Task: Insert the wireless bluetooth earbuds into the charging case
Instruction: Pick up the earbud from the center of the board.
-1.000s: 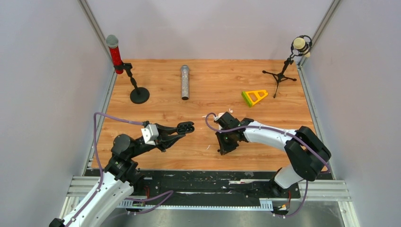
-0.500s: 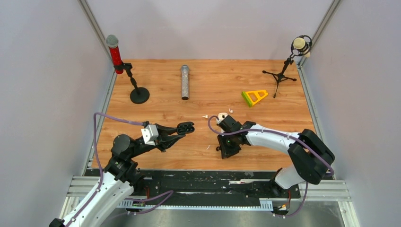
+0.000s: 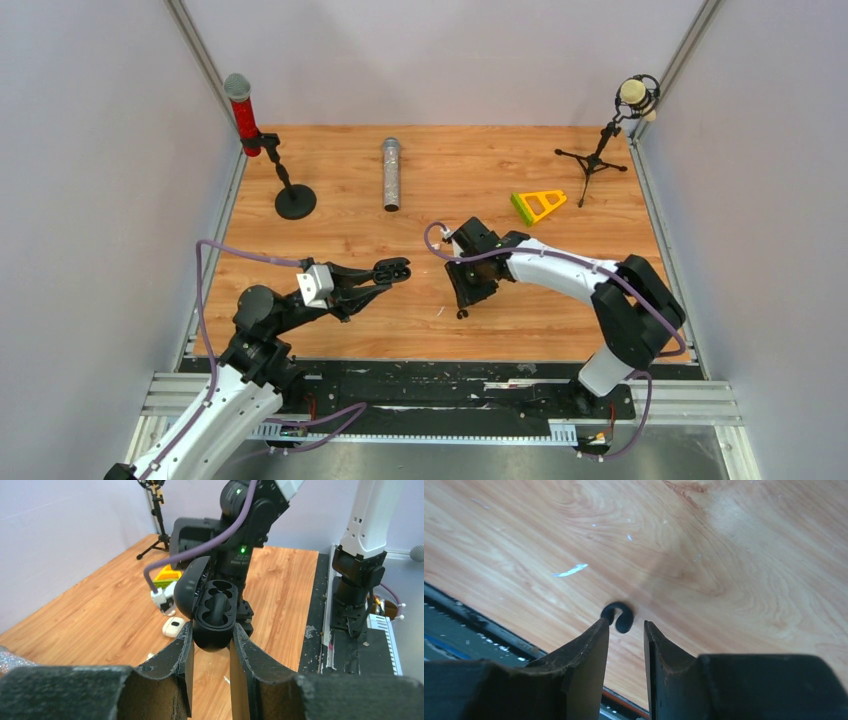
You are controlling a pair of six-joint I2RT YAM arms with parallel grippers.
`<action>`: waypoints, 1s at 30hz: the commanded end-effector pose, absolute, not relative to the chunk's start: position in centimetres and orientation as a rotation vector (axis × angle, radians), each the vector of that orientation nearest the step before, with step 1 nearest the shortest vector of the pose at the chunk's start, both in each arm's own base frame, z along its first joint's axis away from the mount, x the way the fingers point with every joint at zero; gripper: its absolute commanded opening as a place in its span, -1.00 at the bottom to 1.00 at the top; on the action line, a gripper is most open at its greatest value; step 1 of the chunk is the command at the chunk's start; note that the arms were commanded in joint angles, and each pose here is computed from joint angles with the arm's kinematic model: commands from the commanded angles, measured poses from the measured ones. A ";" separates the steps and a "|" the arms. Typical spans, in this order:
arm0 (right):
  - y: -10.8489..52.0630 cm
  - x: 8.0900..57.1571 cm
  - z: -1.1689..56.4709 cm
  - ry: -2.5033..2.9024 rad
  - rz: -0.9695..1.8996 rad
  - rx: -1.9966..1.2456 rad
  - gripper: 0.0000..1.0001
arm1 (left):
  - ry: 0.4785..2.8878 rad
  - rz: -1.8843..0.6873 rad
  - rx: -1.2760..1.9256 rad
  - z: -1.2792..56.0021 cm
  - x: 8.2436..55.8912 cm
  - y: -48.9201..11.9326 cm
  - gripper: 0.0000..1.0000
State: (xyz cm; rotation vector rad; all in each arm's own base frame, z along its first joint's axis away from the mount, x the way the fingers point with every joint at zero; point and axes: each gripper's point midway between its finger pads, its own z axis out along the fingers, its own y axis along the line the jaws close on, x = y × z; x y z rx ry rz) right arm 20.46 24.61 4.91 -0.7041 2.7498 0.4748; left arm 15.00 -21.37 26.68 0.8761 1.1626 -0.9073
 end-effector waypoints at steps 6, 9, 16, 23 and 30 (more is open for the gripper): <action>24.2 20.8 2.9 2.770 0.421 -0.788 -0.38 | 1.074 -0.870 0.874 29.2 14.7 -21.0 -1.00; 24.3 20.2 2.6 2.780 0.452 -0.770 -0.41 | 1.074 -0.873 0.873 29.2 14.8 -21.0 -1.00; 24.0 19.2 1.5 2.785 0.478 -0.763 -0.52 | 1.079 -0.874 0.871 29.1 14.8 -21.0 -1.00; 24.0 18.4 1.5 2.750 0.542 -0.761 -0.66 | 1.084 -0.876 0.872 29.0 14.9 -21.1 -1.00; 24.1 17.1 1.2 2.774 0.593 -0.725 -0.62 | 1.090 -0.882 0.873 28.9 14.9 -21.2 -1.00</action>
